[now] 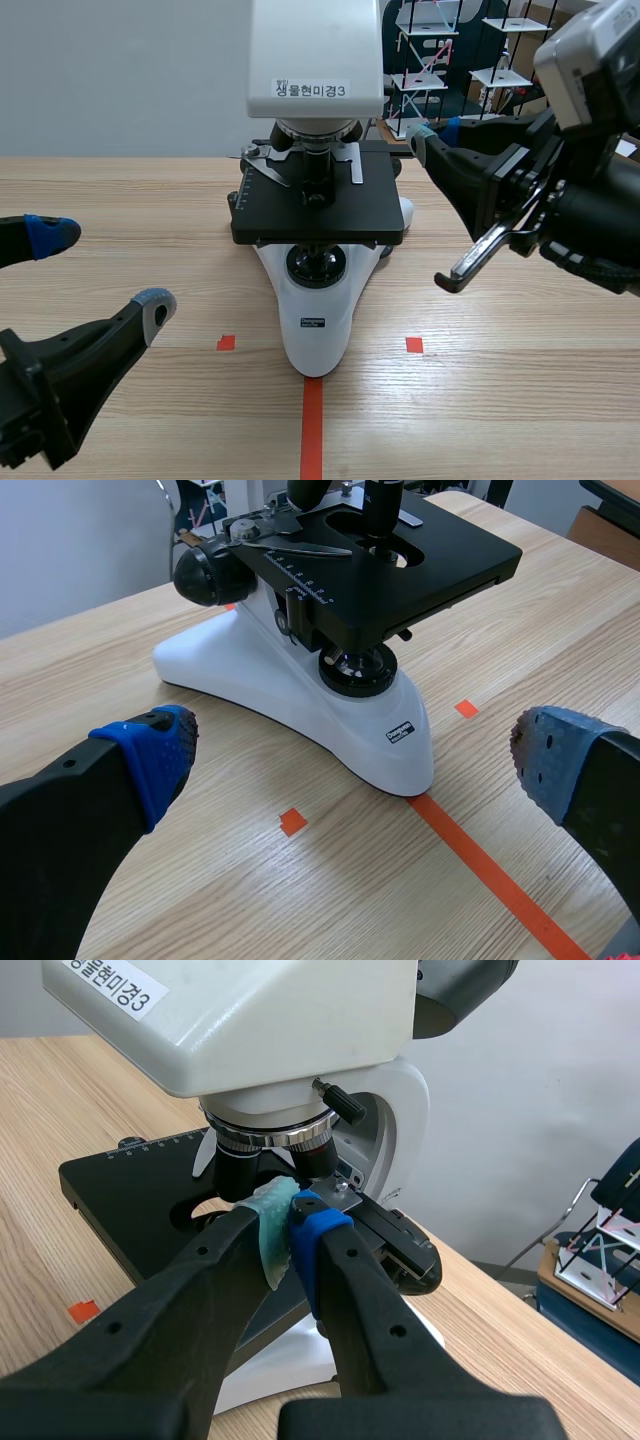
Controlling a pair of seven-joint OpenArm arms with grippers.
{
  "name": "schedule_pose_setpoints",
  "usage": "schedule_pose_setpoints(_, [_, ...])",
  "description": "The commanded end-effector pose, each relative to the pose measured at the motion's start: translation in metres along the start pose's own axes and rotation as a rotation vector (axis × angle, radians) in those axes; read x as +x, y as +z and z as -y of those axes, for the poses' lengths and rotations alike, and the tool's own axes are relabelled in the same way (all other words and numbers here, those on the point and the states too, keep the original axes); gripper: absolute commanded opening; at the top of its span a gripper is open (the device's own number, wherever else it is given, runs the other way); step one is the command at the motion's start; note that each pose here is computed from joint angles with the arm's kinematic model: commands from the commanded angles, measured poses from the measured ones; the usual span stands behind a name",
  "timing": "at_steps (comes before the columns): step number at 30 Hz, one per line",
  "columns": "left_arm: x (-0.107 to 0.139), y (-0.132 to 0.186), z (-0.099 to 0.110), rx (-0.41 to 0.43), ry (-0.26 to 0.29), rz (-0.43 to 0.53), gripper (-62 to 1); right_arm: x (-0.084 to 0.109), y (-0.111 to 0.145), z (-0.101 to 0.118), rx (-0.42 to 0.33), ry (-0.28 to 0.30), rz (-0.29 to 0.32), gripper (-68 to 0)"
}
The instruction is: Return to the home posture
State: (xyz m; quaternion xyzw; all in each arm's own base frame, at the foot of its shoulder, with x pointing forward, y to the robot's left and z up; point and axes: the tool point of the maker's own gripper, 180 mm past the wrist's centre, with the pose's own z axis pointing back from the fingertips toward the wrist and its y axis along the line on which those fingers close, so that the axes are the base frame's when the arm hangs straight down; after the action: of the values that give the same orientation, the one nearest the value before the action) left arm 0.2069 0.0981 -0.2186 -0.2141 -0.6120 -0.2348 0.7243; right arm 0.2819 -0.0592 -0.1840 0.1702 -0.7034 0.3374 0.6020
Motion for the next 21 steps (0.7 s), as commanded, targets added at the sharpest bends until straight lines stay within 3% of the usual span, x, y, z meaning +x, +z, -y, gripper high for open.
schedule_pose_setpoints(1, [0.0086, -0.0013, 0.0018, -0.004, 0.004, 0.033, 1.4, 0.0103, -0.0018, 0.0021, -0.003, 0.001, 0.04, -66.7])
schedule_pose_setpoints(17, [0.0088, -0.0013, 0.0017, -0.004, 0.004, 0.034, 1.4, 0.0094, -0.0009, 0.0024, -0.003, 0.002, 0.035, -66.6])
schedule_pose_setpoints(21, [0.0093, -0.0013, 0.0017, -0.004, 0.004, 0.037, 1.4, 0.0018, -0.0005, 0.002, -0.004, 0.0, -0.005, -65.5])
